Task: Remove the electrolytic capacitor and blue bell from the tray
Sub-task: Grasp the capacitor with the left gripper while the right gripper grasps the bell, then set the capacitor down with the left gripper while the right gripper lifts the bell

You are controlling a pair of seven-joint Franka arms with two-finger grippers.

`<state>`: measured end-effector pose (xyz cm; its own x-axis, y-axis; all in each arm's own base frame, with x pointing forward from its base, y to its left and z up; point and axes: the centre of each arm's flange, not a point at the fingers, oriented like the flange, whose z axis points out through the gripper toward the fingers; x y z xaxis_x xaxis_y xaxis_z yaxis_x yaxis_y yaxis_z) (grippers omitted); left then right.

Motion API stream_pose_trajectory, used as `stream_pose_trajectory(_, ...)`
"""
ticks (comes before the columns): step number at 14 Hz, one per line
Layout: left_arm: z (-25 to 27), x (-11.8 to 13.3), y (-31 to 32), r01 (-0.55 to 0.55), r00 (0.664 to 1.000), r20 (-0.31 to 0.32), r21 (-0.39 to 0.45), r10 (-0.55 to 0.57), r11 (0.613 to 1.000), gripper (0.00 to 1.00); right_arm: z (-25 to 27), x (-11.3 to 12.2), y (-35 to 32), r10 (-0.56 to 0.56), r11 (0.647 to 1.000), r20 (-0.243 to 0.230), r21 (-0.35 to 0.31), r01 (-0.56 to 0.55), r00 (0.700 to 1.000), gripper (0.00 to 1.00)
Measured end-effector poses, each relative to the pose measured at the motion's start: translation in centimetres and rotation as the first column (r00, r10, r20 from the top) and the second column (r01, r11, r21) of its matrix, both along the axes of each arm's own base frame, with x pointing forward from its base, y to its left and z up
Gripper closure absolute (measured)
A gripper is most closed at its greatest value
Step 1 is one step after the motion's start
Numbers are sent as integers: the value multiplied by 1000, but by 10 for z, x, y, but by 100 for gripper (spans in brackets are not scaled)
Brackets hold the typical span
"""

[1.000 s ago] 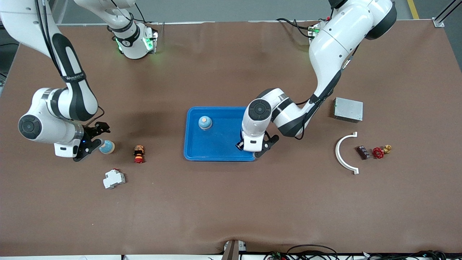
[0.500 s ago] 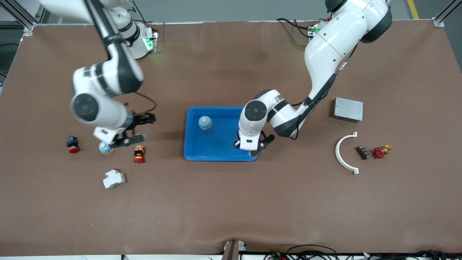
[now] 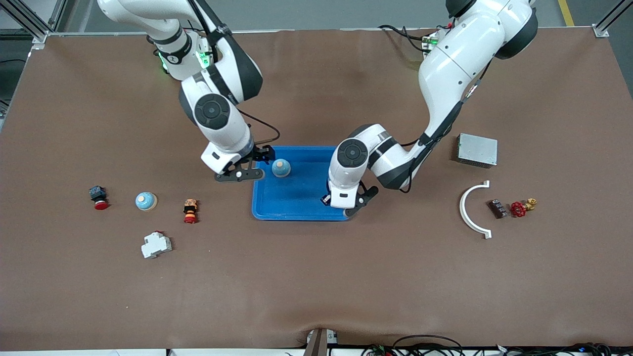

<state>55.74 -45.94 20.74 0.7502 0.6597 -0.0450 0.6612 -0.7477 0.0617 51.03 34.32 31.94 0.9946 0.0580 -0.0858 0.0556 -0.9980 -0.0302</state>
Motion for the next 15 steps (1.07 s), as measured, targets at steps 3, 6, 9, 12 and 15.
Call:
stream_pose_trajectory(3, 31, 9, 6, -10, 1000, 22, 15, 10, 1000, 67, -30, -14, 32, -24, 1000, 19, 6, 23, 1000, 0)
stream_pose_trajectory(6, 65, 22, 24, -21, 999, 44, 44, 19, 999, 67, -51, -20, 45, -24, 1000, 23, 3, 24, 999, 0)
stream_pose_trajectory(9, 99, 47, 80, 26, 999, 27, 120, -29, 992, 67, -65, -18, 40, -31, 999, 12, -13, 32, 999, 0)
stream_pose_trajectory(12, 104, 63, 157, 95, 995, -13, 173, -94, 980, 67, -81, -16, 36, -38, 999, 2, -28, 38, 999, 0)
stream_pose_trajectory(15, 82, 66, 235, 153, 986, -92, 201, -137, 968, 67, -98, -20, 37, -33, 999, -14, -42, 33, 999, 0)
